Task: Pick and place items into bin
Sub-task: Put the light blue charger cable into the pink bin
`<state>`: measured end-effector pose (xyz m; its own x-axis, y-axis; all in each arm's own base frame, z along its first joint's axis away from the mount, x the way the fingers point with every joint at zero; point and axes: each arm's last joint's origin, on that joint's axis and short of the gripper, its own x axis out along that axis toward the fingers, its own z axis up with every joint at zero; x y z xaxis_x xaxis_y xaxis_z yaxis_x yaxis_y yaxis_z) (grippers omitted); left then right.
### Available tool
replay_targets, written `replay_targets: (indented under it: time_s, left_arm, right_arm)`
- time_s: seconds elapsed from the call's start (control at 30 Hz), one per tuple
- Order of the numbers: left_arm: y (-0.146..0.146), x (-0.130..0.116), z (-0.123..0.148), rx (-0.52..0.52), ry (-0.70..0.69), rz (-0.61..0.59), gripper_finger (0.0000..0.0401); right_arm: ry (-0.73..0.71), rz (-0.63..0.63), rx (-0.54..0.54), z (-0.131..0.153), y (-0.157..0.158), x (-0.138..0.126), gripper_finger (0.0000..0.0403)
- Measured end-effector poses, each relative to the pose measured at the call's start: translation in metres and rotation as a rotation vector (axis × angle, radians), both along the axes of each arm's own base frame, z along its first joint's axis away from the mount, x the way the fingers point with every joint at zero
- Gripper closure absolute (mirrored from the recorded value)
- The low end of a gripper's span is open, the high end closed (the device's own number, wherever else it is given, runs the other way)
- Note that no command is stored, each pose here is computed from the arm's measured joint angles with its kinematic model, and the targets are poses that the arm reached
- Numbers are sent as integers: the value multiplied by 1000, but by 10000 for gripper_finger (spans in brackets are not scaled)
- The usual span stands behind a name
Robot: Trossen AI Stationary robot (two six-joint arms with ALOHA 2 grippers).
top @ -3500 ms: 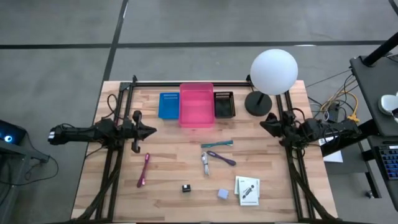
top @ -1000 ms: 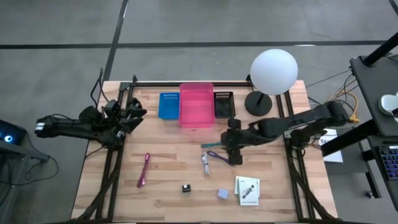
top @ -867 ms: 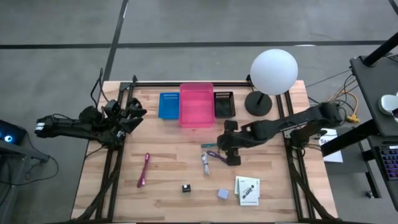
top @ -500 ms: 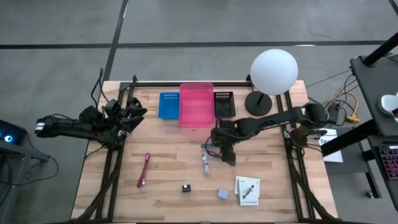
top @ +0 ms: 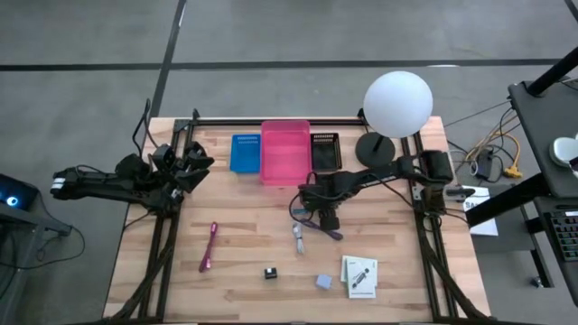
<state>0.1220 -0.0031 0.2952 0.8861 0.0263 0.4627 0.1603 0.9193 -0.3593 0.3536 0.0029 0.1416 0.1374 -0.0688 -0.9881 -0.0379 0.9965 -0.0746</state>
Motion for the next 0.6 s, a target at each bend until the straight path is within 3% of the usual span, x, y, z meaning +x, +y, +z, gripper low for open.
replay_targets:
  time_s: [0.23,0.6]
  left_arm:
    - [0,0,-1,0,2,0,230]
    - [0,0,-1,-1,2,1,230]
  right_arm:
    - [27,-10,1,-13,-1,3,247]
    - [2,-7,1,-2,-1,0,301]
